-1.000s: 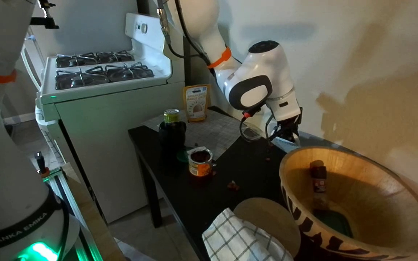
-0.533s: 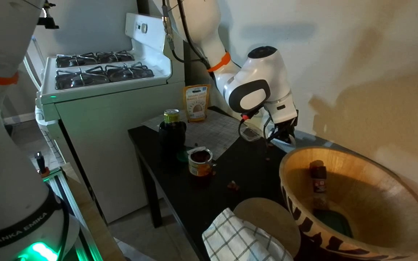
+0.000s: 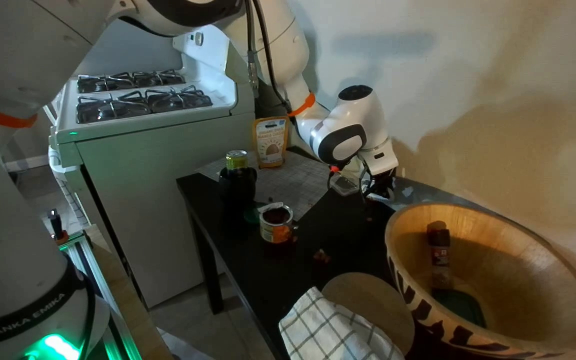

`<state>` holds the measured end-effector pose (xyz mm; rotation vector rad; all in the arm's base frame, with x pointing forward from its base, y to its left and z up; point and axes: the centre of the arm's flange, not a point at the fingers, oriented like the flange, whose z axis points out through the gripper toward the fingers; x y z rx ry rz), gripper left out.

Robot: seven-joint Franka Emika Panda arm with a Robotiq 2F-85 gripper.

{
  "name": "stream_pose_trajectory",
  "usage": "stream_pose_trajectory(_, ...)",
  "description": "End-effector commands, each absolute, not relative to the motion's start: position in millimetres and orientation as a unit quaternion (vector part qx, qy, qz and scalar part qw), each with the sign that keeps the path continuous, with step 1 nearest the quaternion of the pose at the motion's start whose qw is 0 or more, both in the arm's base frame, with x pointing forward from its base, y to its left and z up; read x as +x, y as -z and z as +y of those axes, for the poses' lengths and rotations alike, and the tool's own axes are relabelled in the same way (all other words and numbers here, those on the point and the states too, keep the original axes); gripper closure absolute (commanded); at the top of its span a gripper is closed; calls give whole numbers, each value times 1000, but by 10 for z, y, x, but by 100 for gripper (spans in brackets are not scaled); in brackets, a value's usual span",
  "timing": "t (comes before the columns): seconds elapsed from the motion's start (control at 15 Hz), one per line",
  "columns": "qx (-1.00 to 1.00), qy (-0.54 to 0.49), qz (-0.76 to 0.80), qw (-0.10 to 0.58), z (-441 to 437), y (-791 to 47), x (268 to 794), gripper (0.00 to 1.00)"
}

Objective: Use the white brush to push the brown objects close to the wall towards the pile of brown objects in the front

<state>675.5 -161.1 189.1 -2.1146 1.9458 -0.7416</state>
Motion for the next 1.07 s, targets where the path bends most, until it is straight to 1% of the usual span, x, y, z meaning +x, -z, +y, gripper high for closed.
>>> stream_pose_trajectory(0.0,-715,246,649,85,-1465,-1749,7083,94)
stream_pose_trajectory(0.2,-716,226,656,76,-1492,-1688,7173,94)
stream_pose_trajectory(0.33,-720,191,663,67,-1504,-1686,7117,94)
stream_pose_trajectory(0.47,-733,139,664,41,-1520,-1770,6953,94)
stream_pose_trajectory(0.87,-744,49,666,-37,-1548,-1918,6617,94)
stream_pose_trajectory(0.93,-744,43,665,-38,-1558,-1956,6566,94)
stream_pose_trajectory(1.0,-738,65,671,-16,-1571,-2033,6526,94)
